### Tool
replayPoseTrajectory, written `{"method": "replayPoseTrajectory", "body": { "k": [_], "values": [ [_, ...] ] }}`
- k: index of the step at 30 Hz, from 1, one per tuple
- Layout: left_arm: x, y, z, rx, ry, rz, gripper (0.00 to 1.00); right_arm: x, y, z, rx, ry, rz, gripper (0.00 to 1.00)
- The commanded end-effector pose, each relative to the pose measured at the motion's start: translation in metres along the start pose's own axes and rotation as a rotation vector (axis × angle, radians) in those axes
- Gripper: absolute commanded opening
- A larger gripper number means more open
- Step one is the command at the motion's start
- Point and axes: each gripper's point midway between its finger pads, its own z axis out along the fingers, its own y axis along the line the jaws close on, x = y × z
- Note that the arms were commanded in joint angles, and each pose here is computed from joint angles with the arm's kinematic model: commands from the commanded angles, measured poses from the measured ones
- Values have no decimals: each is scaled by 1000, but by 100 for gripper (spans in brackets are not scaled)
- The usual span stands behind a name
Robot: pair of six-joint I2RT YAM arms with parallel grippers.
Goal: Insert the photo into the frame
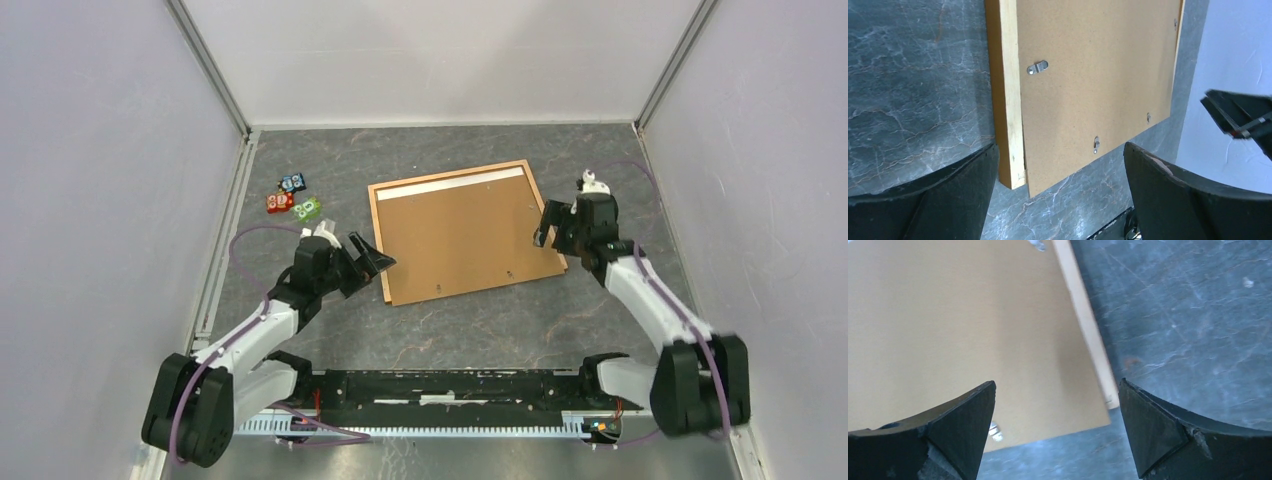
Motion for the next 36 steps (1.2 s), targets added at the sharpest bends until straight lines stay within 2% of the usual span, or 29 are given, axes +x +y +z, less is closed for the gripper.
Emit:
{"method": "replayPoseTrajectory", "body": {
  "k": [1,4,12,15,19,21,25,27,36],
  "values": [
    [-13,4,0,-51,-42,59,99,42,42,-25,-231,51,189,98],
    [-22,6,7,-80,-54,34,88,76,77,-31,-372,129,254,92],
    [-33,15,28,-139,-55,55,49,115,99,-26,-369,178,204,70],
    [-27,26,36,-172,-26,48,42,121,96,-22,-355,175,217,64],
    [-19,38,44,-216,15,27,41,124,99,-16,-367,174,243,53],
    [-17,44,46,-253,41,28,36,127,100,-14,-365,183,249,50],
    [-9,58,50,-323,102,27,34,125,105,-13,-383,174,259,47],
    [-7,59,51,-334,119,26,29,121,107,-12,-386,160,261,47],
    [-7,68,44,-386,113,31,16,100,122,-13,-421,115,285,44]
  ]
}}
